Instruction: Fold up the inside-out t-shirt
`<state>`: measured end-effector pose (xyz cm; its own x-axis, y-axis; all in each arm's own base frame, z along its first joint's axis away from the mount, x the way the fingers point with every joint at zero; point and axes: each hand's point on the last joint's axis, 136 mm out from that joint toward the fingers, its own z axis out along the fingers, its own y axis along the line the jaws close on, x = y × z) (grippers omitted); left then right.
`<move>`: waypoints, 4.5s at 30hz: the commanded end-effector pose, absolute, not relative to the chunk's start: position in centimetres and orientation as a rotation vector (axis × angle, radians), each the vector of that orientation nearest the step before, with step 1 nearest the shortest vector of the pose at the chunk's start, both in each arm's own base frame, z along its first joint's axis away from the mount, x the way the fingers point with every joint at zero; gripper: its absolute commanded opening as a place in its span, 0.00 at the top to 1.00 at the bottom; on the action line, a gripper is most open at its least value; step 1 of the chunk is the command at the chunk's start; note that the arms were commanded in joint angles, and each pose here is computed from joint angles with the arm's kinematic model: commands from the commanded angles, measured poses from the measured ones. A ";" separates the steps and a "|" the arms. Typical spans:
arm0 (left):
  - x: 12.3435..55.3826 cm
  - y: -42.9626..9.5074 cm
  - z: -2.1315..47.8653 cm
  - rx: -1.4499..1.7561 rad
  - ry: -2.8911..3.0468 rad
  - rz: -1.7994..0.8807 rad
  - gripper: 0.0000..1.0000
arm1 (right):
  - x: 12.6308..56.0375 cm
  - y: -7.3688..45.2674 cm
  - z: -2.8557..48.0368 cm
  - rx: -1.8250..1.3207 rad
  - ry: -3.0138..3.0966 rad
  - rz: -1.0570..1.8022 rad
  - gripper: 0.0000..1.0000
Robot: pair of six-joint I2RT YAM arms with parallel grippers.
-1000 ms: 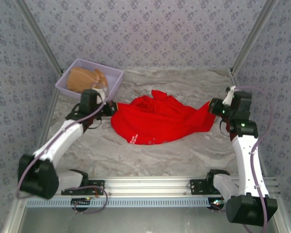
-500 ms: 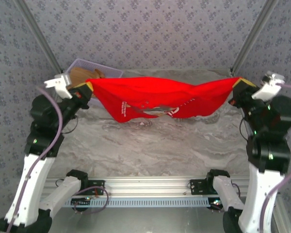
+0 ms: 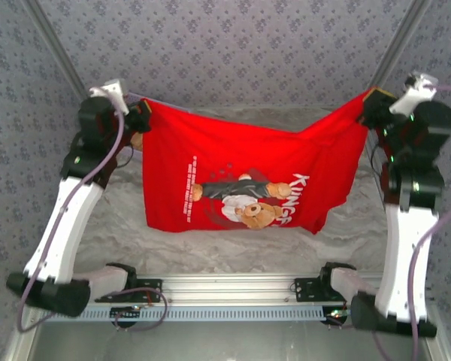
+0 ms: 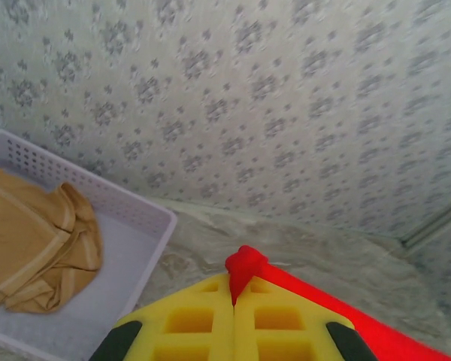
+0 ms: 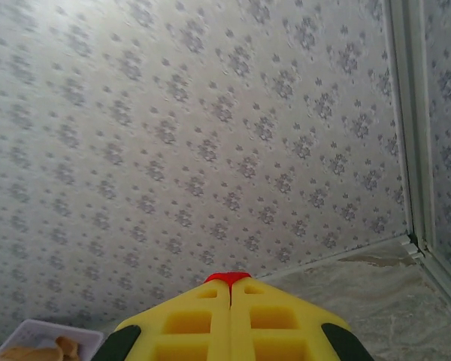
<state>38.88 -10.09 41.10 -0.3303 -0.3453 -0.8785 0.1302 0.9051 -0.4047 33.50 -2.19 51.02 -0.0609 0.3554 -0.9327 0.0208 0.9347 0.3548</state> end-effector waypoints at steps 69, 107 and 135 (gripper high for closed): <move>21.7 -15.8 5.4 -0.068 2.591 -0.636 1.00 | 19.9 -1.9 17.7 0.958 2.331 0.284 1.00; 38.6 -10.7 45.6 -0.035 1.804 -0.470 1.00 | 29.8 -6.1 61.4 0.293 1.480 -0.159 1.00; 41.0 -20.2 35.5 0.216 2.065 -0.771 1.00 | 30.7 -3.5 44.7 0.433 1.859 0.311 1.00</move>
